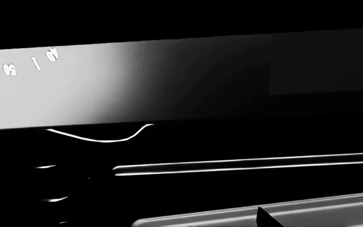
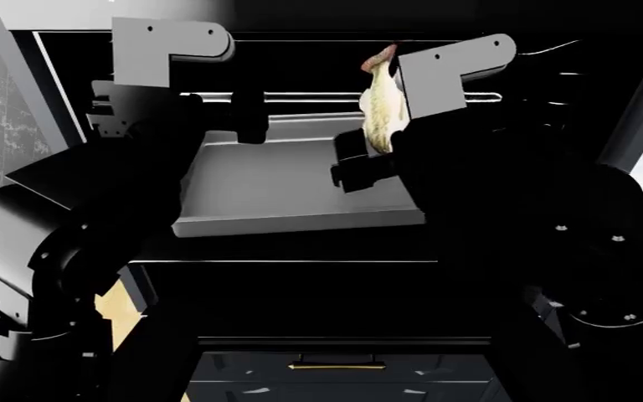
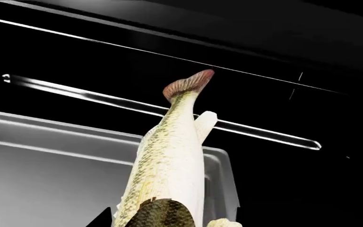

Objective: Place the fish on the top rack of the oven.

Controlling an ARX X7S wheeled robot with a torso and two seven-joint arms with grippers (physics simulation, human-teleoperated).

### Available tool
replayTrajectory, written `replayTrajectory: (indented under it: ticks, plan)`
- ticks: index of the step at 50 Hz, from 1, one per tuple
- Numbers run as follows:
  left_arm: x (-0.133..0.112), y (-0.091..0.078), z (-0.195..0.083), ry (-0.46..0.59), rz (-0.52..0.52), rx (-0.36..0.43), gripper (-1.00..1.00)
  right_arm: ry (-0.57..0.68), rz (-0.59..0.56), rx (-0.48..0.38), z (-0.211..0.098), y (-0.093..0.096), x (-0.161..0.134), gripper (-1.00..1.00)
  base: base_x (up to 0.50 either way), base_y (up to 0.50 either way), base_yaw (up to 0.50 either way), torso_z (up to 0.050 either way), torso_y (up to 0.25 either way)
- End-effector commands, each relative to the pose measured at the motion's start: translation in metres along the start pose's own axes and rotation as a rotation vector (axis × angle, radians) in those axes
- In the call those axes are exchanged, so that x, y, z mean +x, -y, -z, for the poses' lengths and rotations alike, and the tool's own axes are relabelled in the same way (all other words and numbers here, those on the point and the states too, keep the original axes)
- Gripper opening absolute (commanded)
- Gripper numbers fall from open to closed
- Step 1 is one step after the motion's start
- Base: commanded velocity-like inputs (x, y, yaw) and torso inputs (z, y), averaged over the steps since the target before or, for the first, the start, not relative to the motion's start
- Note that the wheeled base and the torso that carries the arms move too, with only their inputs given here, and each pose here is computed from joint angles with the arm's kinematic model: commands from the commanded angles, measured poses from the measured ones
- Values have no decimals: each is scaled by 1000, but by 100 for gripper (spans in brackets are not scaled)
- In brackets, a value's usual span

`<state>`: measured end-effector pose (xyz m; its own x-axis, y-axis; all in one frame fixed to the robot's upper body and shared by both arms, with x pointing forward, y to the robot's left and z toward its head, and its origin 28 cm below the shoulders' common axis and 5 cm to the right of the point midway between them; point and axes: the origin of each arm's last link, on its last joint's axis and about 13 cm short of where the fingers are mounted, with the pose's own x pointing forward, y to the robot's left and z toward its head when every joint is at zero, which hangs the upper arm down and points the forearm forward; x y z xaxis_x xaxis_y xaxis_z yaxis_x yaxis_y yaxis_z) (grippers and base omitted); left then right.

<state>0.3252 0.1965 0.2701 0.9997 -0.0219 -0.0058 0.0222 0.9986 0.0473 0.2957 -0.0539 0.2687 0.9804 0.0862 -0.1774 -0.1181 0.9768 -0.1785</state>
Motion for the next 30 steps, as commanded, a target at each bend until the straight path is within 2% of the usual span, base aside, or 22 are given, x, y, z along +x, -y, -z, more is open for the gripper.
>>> replayTrajectory:
  ticks: [1, 10, 30]
  plan:
    - [0, -1, 1, -2, 1, 2, 100, -9, 14, -3, -4, 2, 22, -100, 0, 0, 0, 0, 0]
    - [0, -1, 1, -1, -3, 5, 100, -27, -11, 12, -1, -2, 36, -100, 0, 0, 0, 0, 1]
    - [1, -3, 7, -11, -5, -5, 100, -39, -81, 5, 2, -15, 38, -100, 0, 0, 0, 0, 1]
